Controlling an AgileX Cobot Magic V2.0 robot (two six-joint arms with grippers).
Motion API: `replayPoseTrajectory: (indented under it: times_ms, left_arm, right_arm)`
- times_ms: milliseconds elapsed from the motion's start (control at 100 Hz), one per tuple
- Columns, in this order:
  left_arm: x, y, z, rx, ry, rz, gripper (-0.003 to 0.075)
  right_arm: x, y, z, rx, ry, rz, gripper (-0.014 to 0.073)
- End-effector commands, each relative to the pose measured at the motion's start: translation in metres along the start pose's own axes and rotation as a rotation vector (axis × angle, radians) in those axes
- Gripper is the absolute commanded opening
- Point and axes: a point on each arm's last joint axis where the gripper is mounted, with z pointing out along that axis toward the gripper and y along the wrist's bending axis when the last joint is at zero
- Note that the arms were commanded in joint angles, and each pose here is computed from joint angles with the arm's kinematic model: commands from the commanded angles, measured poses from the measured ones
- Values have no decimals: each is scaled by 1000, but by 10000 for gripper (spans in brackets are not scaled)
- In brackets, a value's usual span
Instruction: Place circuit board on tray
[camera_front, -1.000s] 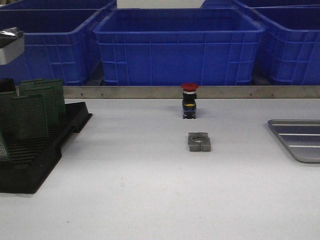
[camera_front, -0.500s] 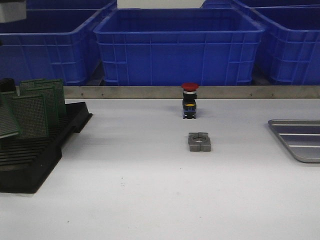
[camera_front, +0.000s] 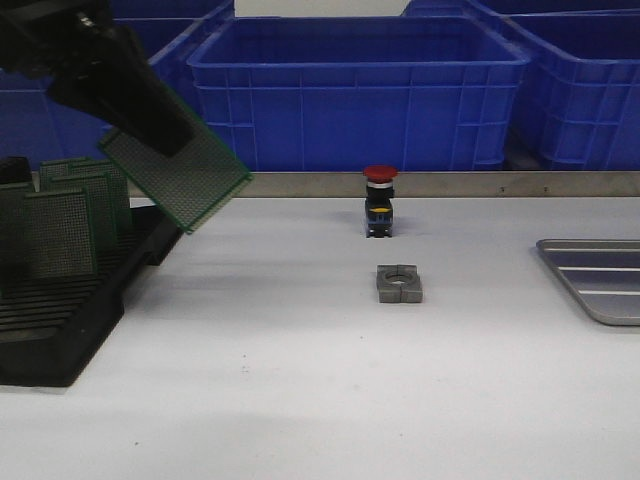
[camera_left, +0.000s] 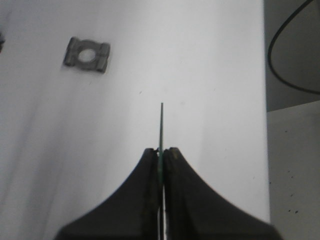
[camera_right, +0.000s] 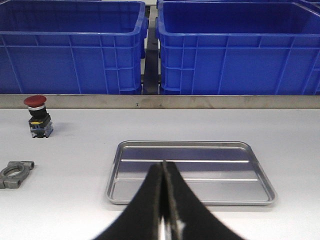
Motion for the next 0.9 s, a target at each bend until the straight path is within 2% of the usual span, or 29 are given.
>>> replayPoseTrajectory:
  times_ms: [0, 260, 520, 660, 890]
  left_arm:
    - [-29, -15, 2, 71, -111, 22, -20]
    - [-57, -28, 32, 182, -242, -2, -20]
    - [-61, -32, 35, 184, -248, 5, -20]
    - [-61, -32, 35, 186, -247, 6, -20]
    - [-61, -32, 35, 184, -248, 5, -20]
  right_arm:
    - [-13, 0, -3, 4, -113, -5, -61]
    - [-13, 0, -3, 4, -113, -5, -61]
    - [-25, 1, -5, -8, -97, 32, -57]
    - [-44, 1, -4, -12, 63, 47, -59]
    - [-75, 3, 20, -12, 419, 46, -60]
